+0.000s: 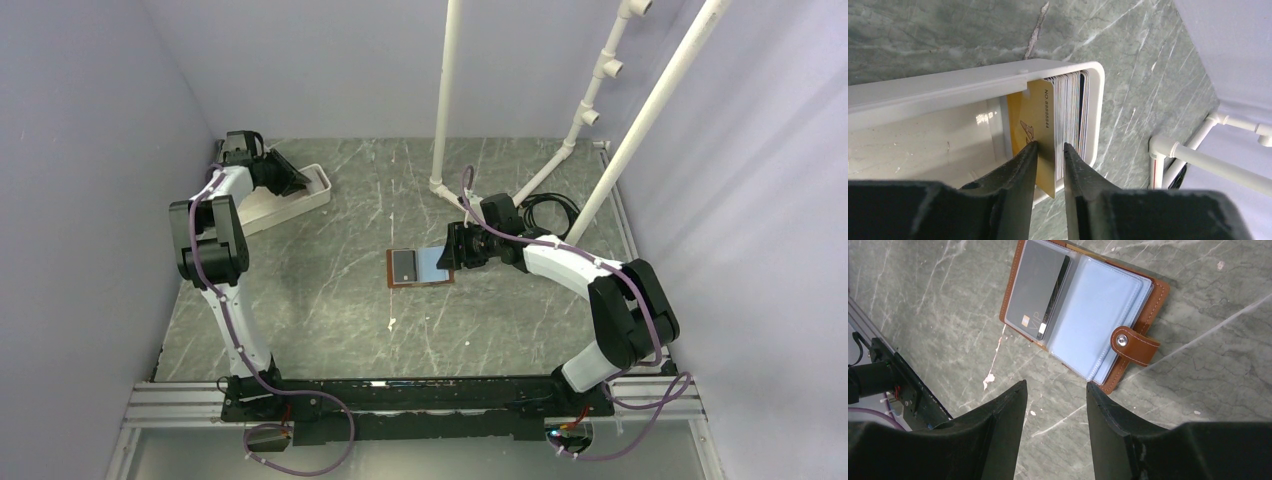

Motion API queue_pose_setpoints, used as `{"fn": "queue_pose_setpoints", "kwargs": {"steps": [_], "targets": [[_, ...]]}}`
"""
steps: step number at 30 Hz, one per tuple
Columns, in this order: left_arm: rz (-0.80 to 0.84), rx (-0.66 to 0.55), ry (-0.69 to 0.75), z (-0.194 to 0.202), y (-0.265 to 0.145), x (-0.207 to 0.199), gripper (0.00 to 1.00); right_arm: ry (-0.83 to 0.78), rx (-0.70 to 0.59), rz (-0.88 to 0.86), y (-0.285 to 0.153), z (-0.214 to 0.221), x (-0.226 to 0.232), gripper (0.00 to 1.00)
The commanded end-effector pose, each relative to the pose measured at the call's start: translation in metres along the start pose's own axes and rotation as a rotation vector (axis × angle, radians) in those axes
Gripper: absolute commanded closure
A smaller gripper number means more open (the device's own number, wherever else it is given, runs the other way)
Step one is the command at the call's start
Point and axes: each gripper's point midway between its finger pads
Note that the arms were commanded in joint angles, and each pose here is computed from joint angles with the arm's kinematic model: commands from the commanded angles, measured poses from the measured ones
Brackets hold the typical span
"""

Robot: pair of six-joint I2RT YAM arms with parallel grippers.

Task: Put the credit cards into the card holder
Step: Pick up the credit card from the storage box, then insert the credit card into the card holder.

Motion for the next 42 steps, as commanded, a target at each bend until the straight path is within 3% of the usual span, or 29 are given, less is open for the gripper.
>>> {"fn": "queue_pose_setpoints", "kwargs": {"steps": [1,7,13,22,26,30,33,36,42], "targets": [[0.11,-0.052,0.047,-0.018,-0.026,-0.044,0.73,-0.033,-0.049,-0.034,-0.007,-0.013,0.01,0.51],[0.082,-0.045,0.095,-0.02,-0.039,-0.049,0.85,-0.032,-0.053,-0.036,-0.008,-0.014,0.011,0.51],[0.028,-0.072,0.194,-0.022,-0.077,-0.058,0.99,-0.028,-0.046,-0.035,-0.008,-0.013,0.011,0.51],[-0.032,-0.073,0.329,0.002,-0.14,-0.067,1.0,-0.012,-0.011,-0.04,0.001,-0.006,0.006,0.51],[0.181,0.061,0.401,0.062,-0.146,-0.101,1.0,-0.006,0.016,-0.053,0.01,-0.002,0.006,0.51],[0.455,0.366,0.47,0.17,-0.134,-0.136,1.0,0.006,0.035,-0.053,0.018,0.0,0.004,0.52],[0.51,0.524,0.49,0.229,-0.118,-0.134,1.0,0.015,0.029,-0.041,0.023,-0.003,0.001,0.59],[0.573,0.611,0.487,0.261,-0.108,-0.131,1.0,0.025,0.019,-0.032,0.027,-0.008,-0.002,0.69],[0.614,0.718,0.454,0.282,-0.095,-0.12,1.0,0.05,0.008,-0.053,0.039,-0.019,0.0,0.82]]}}
Point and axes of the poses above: each gripper's point midway between its finger pads, its own y axis out along the fingers, its own x axis along the line the jaws close on, z = x × y, and after that the axes turned 2 degrees about -y, right-handed
